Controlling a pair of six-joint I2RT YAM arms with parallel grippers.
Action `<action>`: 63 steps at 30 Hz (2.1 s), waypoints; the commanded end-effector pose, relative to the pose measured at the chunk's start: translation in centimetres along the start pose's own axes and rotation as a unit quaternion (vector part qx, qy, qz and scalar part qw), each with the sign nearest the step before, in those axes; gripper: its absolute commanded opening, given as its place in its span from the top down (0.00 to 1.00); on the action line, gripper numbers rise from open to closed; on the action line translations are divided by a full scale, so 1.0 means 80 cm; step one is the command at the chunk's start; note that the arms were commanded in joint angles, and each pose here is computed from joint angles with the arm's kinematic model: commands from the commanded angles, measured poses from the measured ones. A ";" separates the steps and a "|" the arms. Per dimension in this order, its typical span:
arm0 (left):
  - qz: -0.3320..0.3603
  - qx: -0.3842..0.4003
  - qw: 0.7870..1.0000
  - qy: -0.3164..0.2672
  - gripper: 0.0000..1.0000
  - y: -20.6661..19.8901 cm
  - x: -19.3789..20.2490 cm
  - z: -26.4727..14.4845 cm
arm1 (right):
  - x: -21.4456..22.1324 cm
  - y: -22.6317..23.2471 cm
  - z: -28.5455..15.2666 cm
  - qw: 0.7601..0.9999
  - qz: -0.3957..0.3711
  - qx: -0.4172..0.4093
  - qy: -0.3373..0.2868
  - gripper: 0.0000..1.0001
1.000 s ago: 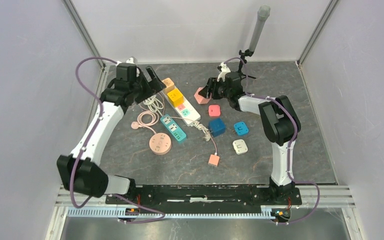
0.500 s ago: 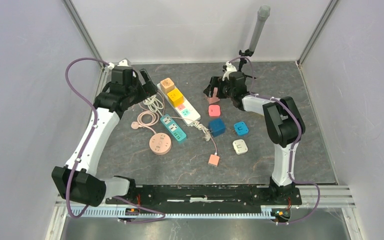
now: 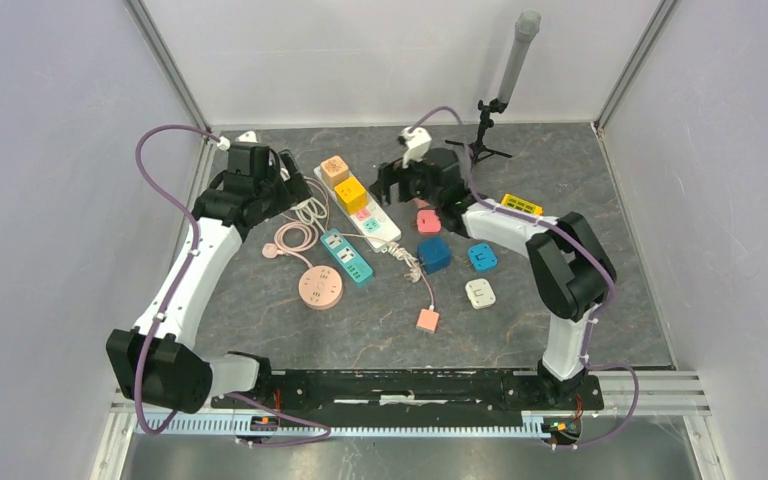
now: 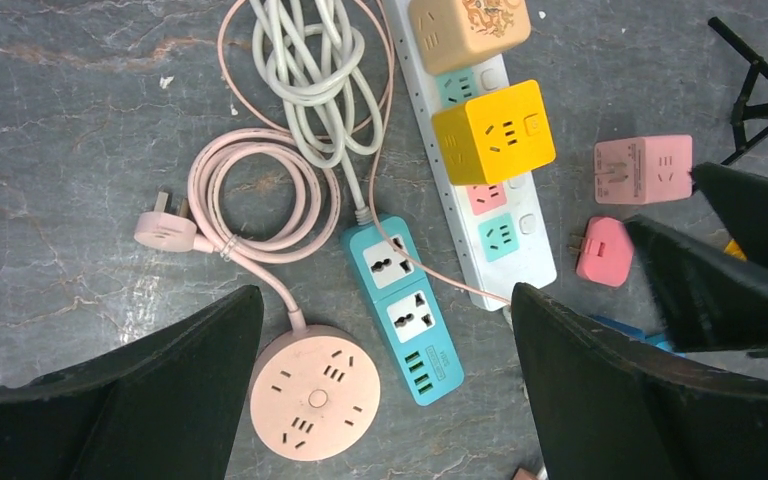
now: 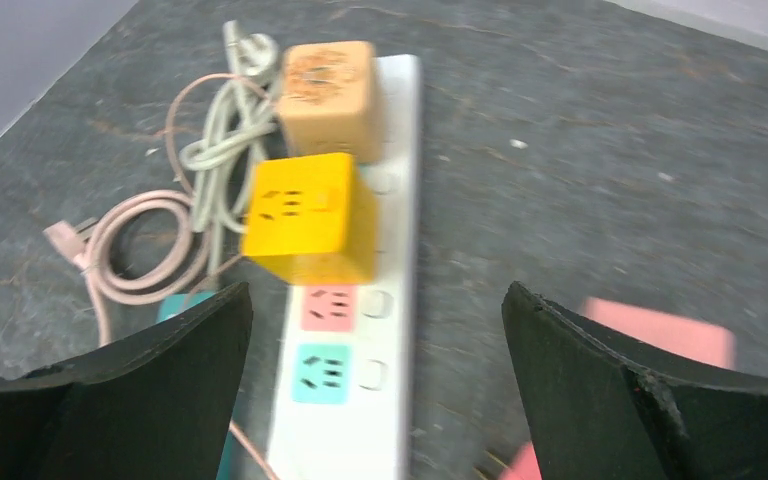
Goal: Pull the plug off the socket
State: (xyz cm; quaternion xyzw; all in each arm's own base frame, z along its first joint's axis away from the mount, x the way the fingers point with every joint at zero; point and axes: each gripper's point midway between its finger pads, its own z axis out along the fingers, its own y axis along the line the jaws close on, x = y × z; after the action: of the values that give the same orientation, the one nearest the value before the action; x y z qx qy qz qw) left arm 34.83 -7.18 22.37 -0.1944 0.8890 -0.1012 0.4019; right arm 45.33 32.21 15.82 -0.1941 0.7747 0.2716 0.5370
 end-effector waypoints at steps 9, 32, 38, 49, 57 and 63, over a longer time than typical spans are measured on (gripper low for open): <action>0.002 -0.003 1.000 -0.010 0.00 0.017 0.013 -0.011 | 0.002 0.066 0.088 0.999 -0.036 -0.014 -0.036 0.02; -0.056 0.059 0.996 0.042 0.00 -0.026 0.029 0.027 | 0.071 0.061 0.113 0.993 -0.097 0.010 0.064 0.54; -0.085 0.082 0.992 0.053 0.00 -0.045 0.030 0.049 | 0.067 0.053 0.074 0.991 -0.113 0.025 0.072 0.59; -0.112 0.117 0.983 0.084 0.05 -0.075 0.037 0.104 | 0.088 0.059 0.053 0.991 -0.085 0.012 0.099 0.24; -0.130 0.144 0.978 0.073 0.05 -0.107 0.014 0.171 | 0.083 0.059 0.059 0.992 -0.085 0.014 0.089 0.21; -0.147 0.143 0.976 0.075 0.14 -0.121 0.008 0.228 | 0.079 0.059 0.059 0.993 -0.085 0.012 0.084 0.26</action>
State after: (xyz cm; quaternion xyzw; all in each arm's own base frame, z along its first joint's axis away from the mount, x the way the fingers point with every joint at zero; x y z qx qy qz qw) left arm 47.16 -15.52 11.62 -0.2454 0.8809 -0.2605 0.3096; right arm 42.75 38.53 7.72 -0.2852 0.8124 0.1935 0.4703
